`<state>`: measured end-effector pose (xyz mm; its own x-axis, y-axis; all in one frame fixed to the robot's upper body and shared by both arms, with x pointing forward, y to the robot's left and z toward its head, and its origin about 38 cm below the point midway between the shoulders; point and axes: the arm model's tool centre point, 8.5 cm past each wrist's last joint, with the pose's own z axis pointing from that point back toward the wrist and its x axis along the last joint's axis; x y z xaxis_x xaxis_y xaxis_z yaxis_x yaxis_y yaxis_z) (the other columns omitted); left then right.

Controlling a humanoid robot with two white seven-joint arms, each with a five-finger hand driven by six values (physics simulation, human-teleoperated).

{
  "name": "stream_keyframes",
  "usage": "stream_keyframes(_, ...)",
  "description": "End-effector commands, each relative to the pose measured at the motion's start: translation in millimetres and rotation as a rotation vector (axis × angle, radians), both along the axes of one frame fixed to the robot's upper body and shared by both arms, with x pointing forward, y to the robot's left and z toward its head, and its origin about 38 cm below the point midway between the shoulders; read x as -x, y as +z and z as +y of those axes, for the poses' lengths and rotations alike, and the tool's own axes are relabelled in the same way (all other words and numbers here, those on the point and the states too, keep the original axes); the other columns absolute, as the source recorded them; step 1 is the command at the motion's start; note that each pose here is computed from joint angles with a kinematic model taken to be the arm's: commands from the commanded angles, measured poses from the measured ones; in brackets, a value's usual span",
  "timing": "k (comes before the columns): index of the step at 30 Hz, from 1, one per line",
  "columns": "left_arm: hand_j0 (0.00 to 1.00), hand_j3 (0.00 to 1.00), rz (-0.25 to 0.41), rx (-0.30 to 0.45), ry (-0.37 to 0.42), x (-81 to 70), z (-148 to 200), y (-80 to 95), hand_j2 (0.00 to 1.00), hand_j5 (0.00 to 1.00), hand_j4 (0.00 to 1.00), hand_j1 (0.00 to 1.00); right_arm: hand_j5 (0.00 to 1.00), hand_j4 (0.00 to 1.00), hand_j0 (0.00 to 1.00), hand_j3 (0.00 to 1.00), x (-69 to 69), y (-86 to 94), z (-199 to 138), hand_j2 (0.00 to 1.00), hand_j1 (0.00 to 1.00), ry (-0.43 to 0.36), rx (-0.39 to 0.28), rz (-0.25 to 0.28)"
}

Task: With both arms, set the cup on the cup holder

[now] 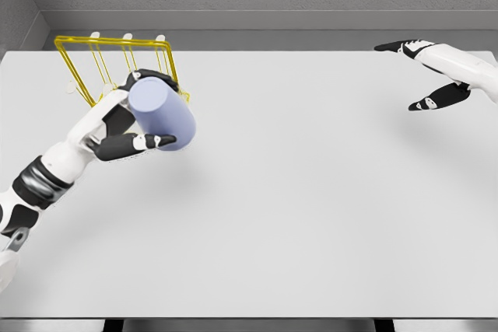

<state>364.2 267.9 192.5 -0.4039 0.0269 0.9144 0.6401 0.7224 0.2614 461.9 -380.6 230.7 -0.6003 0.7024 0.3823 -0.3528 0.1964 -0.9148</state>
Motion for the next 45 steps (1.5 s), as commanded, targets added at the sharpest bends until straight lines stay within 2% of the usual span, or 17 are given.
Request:
stream_keyframes(1, 0.29, 0.29, -0.018, 0.018, 0.037, -3.3, 13.2, 12.3, 0.29, 0.29, 0.29, 0.29, 1.00, 1.00, 1.00, 1.00, -0.2, 0.8, -0.2, 1.00, 1.00, -0.002, -0.008, 0.000)
stream_keyframes(6, 0.29, 0.29, -0.047, 0.020, 0.034, -8.5, 11.9, 22.9, 0.29, 0.29, 0.29, 0.29, 1.00, 1.00, 1.00, 1.00, -0.2, 0.8, -0.2, 1.00, 1.00, -0.002, -0.008, 0.000)
stream_keyframes(13, 0.29, 0.29, -0.053, 0.020, 0.036, -11.3, 11.6, 25.3, 0.29, 0.29, 0.29, 0.29, 1.00, 1.00, 1.00, 1.00, 0.1, 0.1, -0.3, 1.00, 1.00, -0.003, -0.008, 0.001)
stream_keyframes(17, 0.29, 0.29, -0.071, 0.018, 0.042, -18.6, 11.8, 33.5, 0.29, 0.29, 0.29, 0.29, 1.00, 1.00, 1.00, 1.00, 0.1, 0.1, -0.3, 1.00, 1.00, -0.003, -0.008, 0.001)
stream_keyframes(27, 0.29, 0.29, -0.054, 0.017, 0.090, -37.8, 22.4, 30.3, 0.29, 0.29, 0.29, 0.29, 1.00, 1.00, 1.00, 1.00, 0.0, 1.1, -0.8, 1.00, 1.00, -0.003, -0.007, 0.000)
stream_keyframes(36, 0.29, 0.29, -0.070, 0.007, 0.121, -49.4, 33.8, 39.6, 0.29, 0.29, 0.29, 0.29, 1.00, 1.00, 1.00, 1.00, 0.1, 0.1, -0.3, 1.00, 1.00, -0.003, -0.008, 0.001)
stream_keyframes(41, 0.29, 0.29, -0.074, 0.003, 0.164, -54.0, 48.9, 42.4, 0.29, 0.29, 0.29, 0.29, 1.00, 1.00, 1.00, 1.00, 0.1, 0.1, -0.3, 1.00, 1.00, -0.003, -0.008, 0.001)
stream_keyframes(45, 0.29, 0.29, -0.078, 0.007, 0.183, -63.3, 52.4, 45.3, 0.29, 0.29, 0.29, 0.29, 1.00, 1.00, 1.00, 1.00, 0.2, 0.4, -0.9, 1.00, 1.00, -0.004, -0.007, 0.001)
